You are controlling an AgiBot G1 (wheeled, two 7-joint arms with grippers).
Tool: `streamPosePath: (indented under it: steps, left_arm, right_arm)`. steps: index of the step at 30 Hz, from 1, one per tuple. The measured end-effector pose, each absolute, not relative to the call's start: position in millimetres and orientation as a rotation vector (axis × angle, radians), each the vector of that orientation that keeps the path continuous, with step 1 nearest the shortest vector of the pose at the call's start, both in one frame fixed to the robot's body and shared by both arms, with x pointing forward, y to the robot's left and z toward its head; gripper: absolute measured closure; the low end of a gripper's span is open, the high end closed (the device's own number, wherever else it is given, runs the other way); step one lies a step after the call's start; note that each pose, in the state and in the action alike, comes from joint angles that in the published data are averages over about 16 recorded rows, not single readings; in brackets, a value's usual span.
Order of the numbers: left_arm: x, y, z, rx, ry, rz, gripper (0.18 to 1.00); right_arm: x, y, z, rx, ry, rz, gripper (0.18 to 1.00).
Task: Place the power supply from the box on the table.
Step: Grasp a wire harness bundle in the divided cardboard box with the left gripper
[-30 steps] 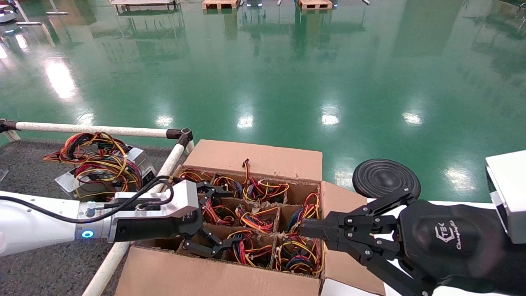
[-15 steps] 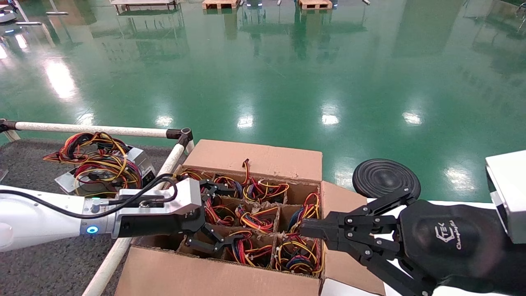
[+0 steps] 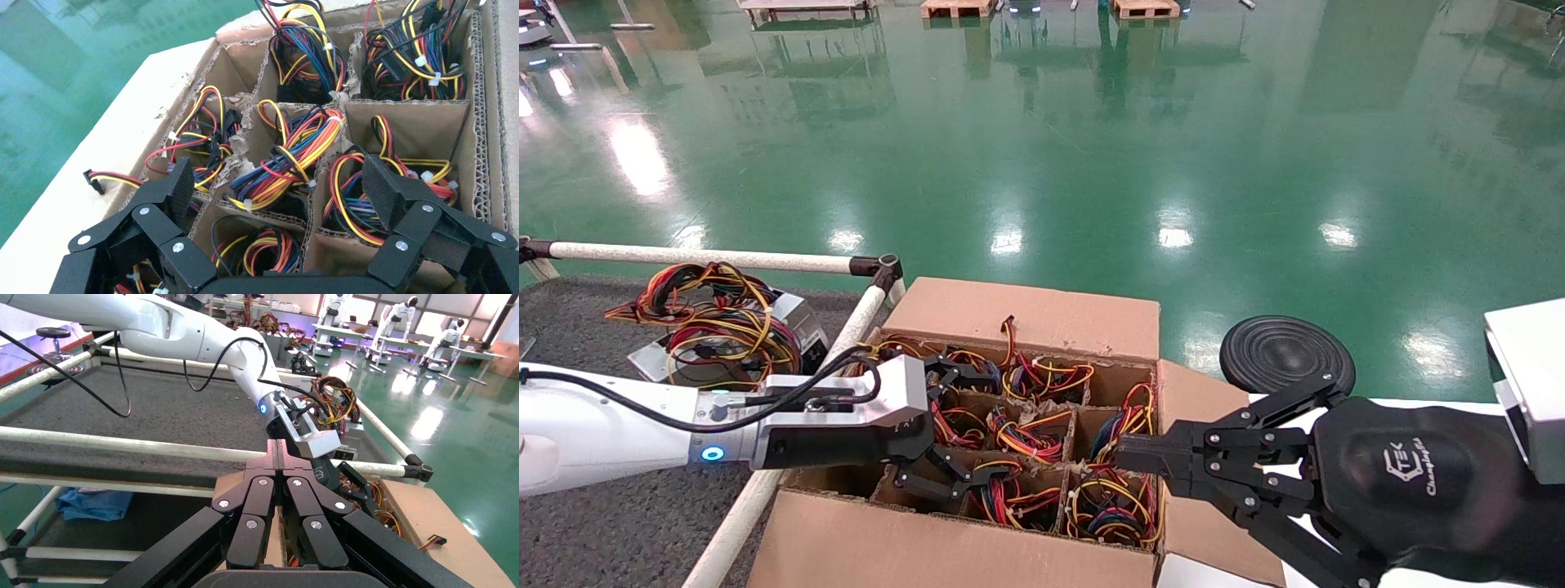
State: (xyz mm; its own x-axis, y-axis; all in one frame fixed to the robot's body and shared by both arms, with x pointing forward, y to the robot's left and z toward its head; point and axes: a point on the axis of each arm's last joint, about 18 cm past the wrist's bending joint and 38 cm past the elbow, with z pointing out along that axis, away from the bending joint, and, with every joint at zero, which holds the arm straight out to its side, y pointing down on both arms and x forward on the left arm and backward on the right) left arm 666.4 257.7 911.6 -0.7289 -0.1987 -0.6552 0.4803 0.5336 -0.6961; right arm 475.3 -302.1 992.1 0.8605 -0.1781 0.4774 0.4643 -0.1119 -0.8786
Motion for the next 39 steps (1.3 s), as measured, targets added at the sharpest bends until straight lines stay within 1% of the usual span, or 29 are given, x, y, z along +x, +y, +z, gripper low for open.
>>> streamPosePath:
  steps: [8,20,24,32,36,39]
  left_arm:
    - [667.9,254.8,909.7,0.241,2.066,-1.224,0.189]
    - [670.1,252.0,907.2,0.254,2.071,-1.221,0.285]
    - [670.8,251.4,906.8,0.258,2.071,-1.222,0.387]
    - [671.9,250.6,906.3,0.262,2.067,-1.226,0.529]
    - [672.4,250.6,906.2,0.262,2.065,-1.230,0.667]
    - [672.6,250.7,906.8,0.262,2.061,-1.233,0.718]
  right_arm:
    - [475.3,-302.1,992.1,-1.595,-0.230,-0.552,0.985]
    - [475.3,-302.1,992.1,-1.595,-0.230,-0.552,0.985]
    - [475.3,-302.1,992.1,-1.595,-0.230,-0.552,0.985]
    - [475.3,-302.1,992.1,-1.595,-0.230,-0.552,0.985]
    - [475.3,-302.1,992.1,-1.595,-0.230,-0.552,0.985]
    - [475.3,-302.1,992.1,-1.595,-0.230,-0.552,0.985]
